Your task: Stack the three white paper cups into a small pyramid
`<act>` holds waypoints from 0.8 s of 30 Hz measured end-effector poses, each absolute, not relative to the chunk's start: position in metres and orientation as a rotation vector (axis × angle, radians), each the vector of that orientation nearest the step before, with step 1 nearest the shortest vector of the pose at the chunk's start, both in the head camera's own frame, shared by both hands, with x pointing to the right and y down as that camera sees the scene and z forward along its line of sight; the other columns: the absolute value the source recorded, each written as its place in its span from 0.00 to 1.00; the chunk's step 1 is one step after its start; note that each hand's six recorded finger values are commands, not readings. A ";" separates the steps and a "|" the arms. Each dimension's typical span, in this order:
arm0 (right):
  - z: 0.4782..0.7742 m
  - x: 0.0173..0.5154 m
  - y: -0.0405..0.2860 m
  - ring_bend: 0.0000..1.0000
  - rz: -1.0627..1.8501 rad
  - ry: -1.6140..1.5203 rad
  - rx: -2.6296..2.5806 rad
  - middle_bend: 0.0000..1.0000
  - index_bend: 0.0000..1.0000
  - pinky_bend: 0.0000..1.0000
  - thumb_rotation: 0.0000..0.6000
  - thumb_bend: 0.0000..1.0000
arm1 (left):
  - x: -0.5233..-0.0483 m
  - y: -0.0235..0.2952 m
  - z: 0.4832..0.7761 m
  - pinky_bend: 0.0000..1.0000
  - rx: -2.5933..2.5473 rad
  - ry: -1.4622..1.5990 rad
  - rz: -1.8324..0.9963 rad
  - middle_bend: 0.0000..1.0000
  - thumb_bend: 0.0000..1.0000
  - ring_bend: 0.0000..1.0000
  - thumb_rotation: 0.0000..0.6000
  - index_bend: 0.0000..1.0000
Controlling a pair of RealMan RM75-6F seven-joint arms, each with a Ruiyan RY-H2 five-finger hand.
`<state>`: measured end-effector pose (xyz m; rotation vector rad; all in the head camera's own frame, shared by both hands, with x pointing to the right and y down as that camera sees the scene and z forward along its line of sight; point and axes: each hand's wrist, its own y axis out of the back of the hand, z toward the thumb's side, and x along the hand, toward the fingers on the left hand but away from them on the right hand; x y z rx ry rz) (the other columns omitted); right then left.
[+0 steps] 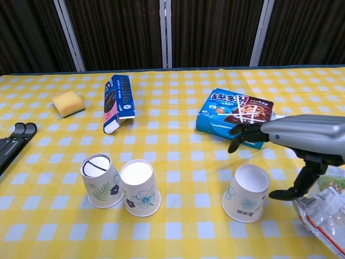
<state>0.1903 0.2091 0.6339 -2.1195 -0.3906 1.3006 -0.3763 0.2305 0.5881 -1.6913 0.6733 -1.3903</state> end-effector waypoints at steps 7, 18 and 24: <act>0.647 0.186 0.214 0.00 1.317 -0.374 -2.138 0.02 0.30 0.00 1.00 0.21 | -0.376 0.230 0.589 0.00 -1.694 0.668 -1.395 0.00 0.22 0.00 1.00 0.00; 0.648 0.178 0.212 0.00 1.277 -0.427 -2.141 0.11 0.43 0.00 1.00 0.30 | -0.377 0.230 0.591 0.00 -1.695 0.662 -1.401 0.00 0.22 0.00 1.00 0.00; 0.639 0.171 0.204 0.00 1.237 -0.463 -2.137 0.11 0.43 0.00 1.00 0.30 | -0.377 0.230 0.591 0.00 -1.693 0.664 -1.402 0.00 0.22 0.00 1.00 0.00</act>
